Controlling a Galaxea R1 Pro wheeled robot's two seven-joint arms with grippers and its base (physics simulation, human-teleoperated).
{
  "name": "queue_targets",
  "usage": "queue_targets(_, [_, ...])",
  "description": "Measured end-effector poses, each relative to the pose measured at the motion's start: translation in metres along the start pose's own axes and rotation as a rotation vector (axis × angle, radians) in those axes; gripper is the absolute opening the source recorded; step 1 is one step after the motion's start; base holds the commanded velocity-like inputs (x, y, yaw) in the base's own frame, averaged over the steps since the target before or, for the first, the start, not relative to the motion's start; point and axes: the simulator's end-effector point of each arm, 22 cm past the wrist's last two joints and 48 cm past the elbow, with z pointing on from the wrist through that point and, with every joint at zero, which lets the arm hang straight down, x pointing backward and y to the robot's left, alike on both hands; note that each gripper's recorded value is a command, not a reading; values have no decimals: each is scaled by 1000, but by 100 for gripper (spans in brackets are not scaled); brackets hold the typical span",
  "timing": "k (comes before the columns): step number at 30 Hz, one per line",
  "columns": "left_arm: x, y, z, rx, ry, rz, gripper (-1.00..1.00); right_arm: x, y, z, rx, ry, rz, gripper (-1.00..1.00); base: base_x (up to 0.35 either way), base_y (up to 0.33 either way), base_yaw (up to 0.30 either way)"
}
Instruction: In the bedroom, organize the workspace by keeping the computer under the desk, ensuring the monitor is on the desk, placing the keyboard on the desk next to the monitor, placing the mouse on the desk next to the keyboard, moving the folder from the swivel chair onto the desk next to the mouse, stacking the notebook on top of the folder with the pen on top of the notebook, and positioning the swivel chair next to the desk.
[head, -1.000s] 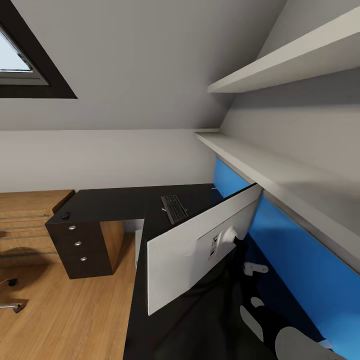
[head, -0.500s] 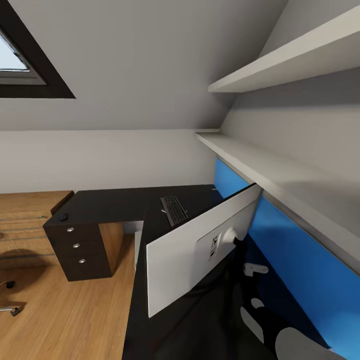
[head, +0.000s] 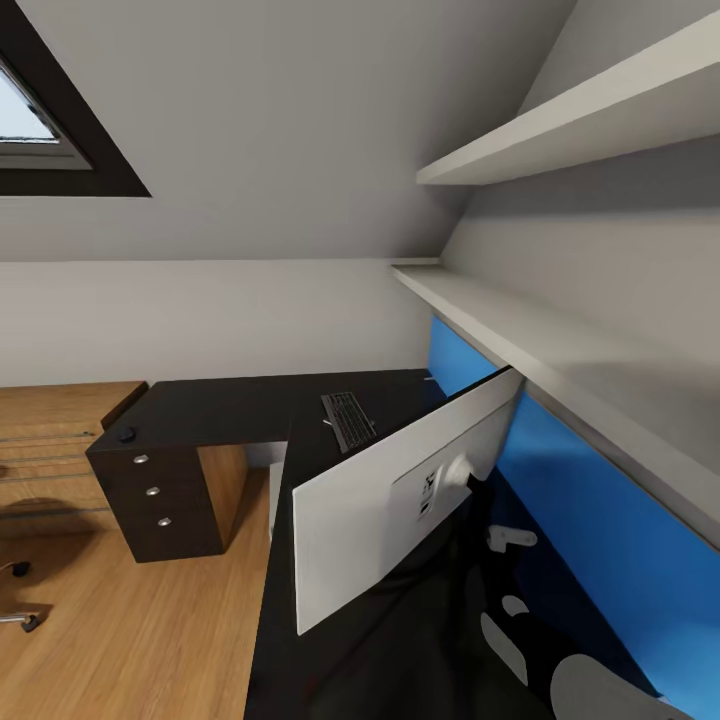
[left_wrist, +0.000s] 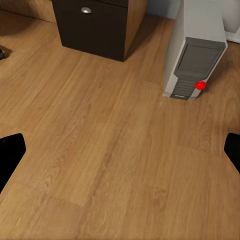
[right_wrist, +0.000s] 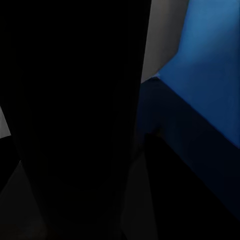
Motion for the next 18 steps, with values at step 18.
queue_targets(18, [0, 0, 0, -1, 0, 0, 100, -1, 0, 1, 0, 2, -3, -100, 0, 0, 0])
